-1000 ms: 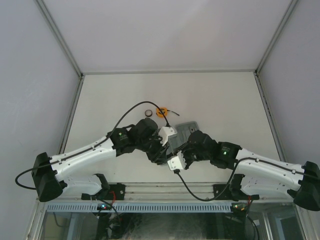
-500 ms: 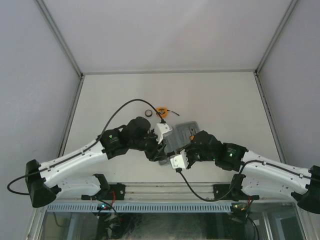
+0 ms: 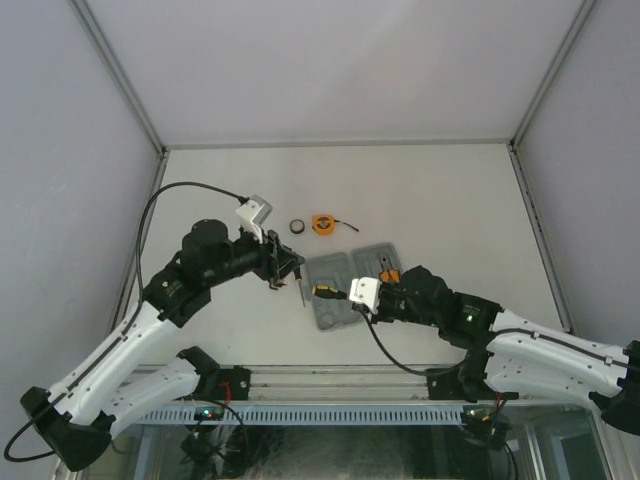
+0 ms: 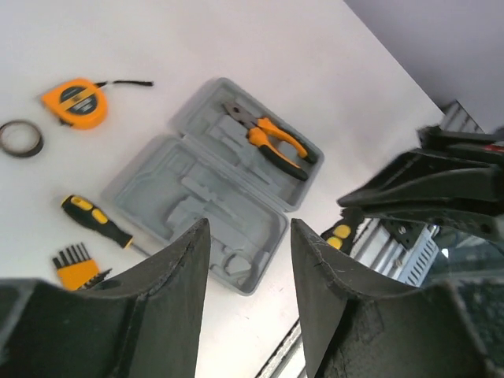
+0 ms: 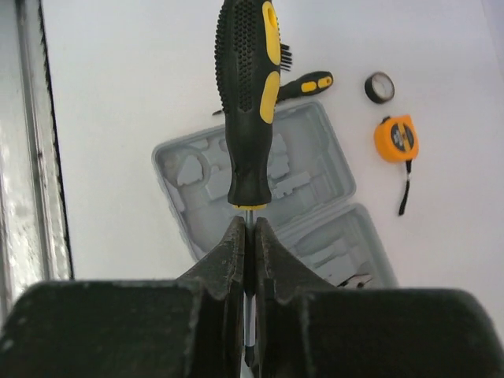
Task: Sort the tools into containers
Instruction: Place the screwdriver in the storage box.
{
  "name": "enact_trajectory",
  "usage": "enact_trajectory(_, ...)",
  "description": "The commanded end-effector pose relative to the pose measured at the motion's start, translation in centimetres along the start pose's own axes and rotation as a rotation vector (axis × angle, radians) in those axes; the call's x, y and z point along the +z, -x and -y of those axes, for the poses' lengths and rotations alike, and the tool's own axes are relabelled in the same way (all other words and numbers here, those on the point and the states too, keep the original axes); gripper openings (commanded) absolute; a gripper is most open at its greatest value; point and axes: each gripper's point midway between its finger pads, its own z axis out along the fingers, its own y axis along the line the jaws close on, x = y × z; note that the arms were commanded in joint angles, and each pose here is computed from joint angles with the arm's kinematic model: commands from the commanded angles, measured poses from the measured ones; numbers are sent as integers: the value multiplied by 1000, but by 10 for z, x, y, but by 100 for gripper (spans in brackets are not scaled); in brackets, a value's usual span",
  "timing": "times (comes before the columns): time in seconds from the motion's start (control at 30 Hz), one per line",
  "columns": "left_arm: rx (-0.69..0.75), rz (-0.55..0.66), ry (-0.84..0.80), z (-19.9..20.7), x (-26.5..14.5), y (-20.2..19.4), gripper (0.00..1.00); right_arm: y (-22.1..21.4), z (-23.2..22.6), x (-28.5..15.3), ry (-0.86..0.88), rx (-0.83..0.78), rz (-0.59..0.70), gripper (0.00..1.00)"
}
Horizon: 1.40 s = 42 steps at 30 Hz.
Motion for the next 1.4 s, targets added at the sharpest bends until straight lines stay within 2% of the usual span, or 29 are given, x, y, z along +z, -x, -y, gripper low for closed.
enact_trajectory(0.0,-127,41,115,-31,2,1,50,29,30,-5,-220,445,139,0)
enact_trajectory(0.1,-163,29,170,-44,4,-5,50,11,44,-8,-368,679,101,0)
enact_trajectory(0.3,-187,12,221,-55,7,-11,50,-38,55,-13,-534,1013,-31,0)
enact_trajectory(0.47,-197,0,261,-63,7,-15,50,-63,57,-15,-484,1282,-95,0)
enact_trajectory(0.6,-202,-15,282,-67,8,-19,49,-71,54,-8,-403,1399,-131,0)
enact_trajectory(0.87,-206,-39,309,-73,8,-28,50,-78,52,13,-347,1465,-241,0)
enact_trajectory(1.37,-220,-85,331,-79,8,-46,49,-103,48,51,-403,1529,-458,0)
